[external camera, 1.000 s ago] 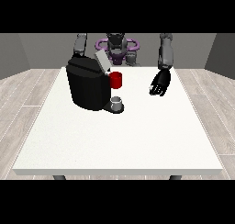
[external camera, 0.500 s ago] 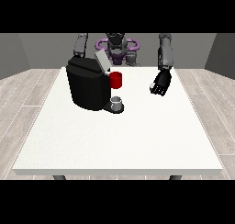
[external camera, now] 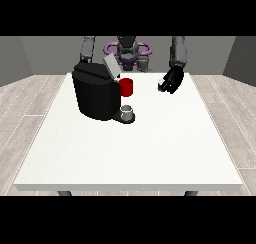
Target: Insert the coffee pod into the coffee machine and close the lid
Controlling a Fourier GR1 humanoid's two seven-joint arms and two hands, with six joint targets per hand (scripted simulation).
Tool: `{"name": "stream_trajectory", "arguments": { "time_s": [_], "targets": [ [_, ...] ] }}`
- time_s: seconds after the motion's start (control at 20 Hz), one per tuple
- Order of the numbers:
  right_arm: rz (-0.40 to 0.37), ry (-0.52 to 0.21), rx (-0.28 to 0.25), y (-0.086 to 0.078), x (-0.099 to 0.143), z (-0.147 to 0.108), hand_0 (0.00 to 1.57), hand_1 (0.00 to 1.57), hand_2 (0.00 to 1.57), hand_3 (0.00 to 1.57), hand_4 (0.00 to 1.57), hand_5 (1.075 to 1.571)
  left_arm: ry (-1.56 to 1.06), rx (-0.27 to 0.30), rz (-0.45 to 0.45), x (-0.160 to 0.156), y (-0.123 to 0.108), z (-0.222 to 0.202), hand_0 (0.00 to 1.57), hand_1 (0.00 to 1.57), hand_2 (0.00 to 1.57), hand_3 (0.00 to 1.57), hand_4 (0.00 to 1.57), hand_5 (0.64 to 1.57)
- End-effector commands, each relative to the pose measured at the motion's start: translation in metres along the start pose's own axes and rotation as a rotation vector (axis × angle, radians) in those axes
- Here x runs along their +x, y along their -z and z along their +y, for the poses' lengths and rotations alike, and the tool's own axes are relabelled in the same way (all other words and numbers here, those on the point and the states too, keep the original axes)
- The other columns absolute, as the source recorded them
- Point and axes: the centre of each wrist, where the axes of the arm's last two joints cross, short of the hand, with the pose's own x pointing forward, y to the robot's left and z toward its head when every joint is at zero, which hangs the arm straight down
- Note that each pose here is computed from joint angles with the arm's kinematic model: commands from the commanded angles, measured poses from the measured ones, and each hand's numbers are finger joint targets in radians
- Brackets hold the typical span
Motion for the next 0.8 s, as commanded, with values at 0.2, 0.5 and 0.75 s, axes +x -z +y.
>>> {"name": "stream_trajectory", "arguments": {
  "time_s": [0.2, 0.5, 0.75],
  "targets": [
    [0.057, -0.043, 0.021, 0.005, -0.006, 0.013, 0.00, 0.00, 0.00, 0.00, 0.00, 1.571, -0.009, -0.053, -0.071, 0.054, 0.026, 0.061, 1.42, 1.42, 1.40, 1.34, 0.56, 1.571],
    [-0.008, -0.016, 0.066, -0.002, -0.007, 0.020, 0.00, 0.00, 0.00, 0.00, 0.00, 1.571, -0.017, -0.024, -0.041, 0.066, 0.030, 0.080, 1.33, 1.33, 1.35, 1.32, 0.59, 1.571],
    [0.043, 0.004, 0.045, 0.001, -0.003, 0.005, 0.00, 0.00, 0.00, 0.00, 0.00, 1.571, -0.095, -0.056, -0.105, 0.079, 0.034, 0.072, 1.38, 1.38, 1.40, 1.38, 0.52, 1.571]
  ]
}}
